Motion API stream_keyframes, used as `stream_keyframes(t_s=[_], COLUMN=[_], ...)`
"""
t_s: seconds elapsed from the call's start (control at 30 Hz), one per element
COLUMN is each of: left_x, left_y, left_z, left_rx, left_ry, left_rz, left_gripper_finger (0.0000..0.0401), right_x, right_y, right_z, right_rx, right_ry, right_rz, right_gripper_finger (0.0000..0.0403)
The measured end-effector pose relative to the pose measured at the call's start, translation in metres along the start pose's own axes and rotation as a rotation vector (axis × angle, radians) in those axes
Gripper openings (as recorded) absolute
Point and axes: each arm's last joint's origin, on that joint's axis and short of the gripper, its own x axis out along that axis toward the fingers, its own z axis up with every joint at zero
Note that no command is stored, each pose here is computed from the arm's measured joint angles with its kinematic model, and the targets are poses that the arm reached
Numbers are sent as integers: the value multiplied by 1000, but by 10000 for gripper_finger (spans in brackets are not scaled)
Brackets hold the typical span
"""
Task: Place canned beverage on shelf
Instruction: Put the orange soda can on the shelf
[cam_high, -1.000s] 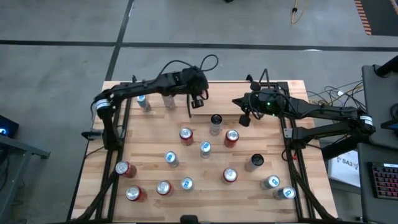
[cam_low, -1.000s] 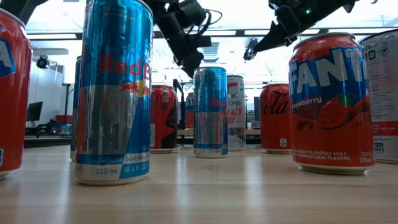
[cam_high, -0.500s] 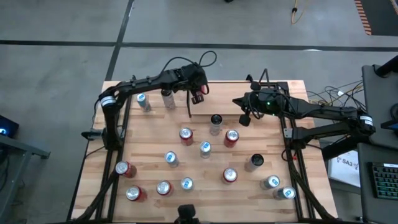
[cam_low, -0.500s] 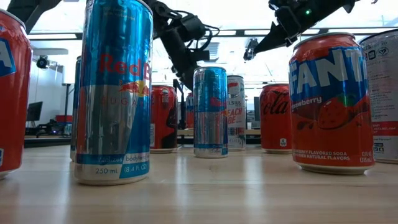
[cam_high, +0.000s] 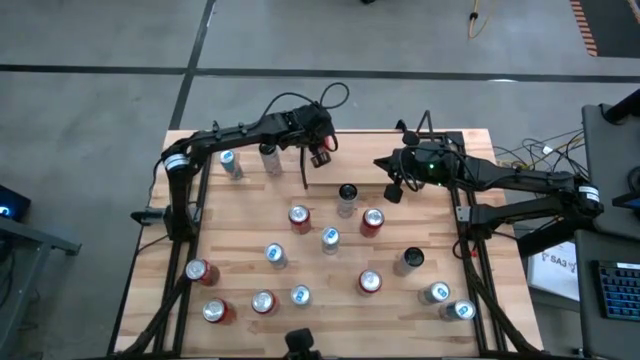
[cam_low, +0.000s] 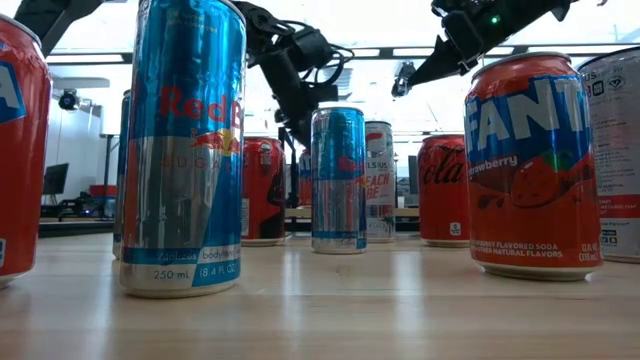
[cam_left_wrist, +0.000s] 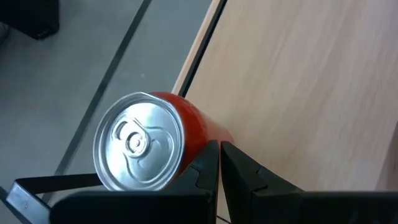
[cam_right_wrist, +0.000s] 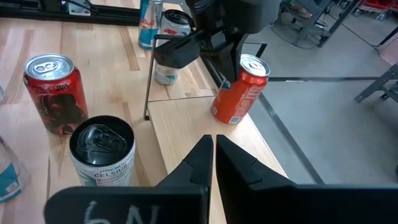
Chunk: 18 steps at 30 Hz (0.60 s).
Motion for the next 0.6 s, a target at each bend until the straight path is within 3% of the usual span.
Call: stream_keyframes(t_s=[0.17, 0.33, 0.43, 0.6], left_x=[-7, -27, -31, -25], left_y=[-5, -2, 12, 43], left_z=[4, 24, 32, 27], left_rx=[16, 88, 149, 90], left_ry=[-8, -77, -130, -133], left_rz=[-9, -1, 37, 84], left_gripper_finger=[0, 0, 0, 0], right_x=[0, 0, 0, 0], right_y=[0, 0, 0, 0], right_z=[0, -1, -1, -1], right_rx=[0, 0, 0, -1], right_ry=[1, 6, 6, 6], right_rz=[0, 1, 1, 1], right_gripper_finger=[9, 9, 9, 9])
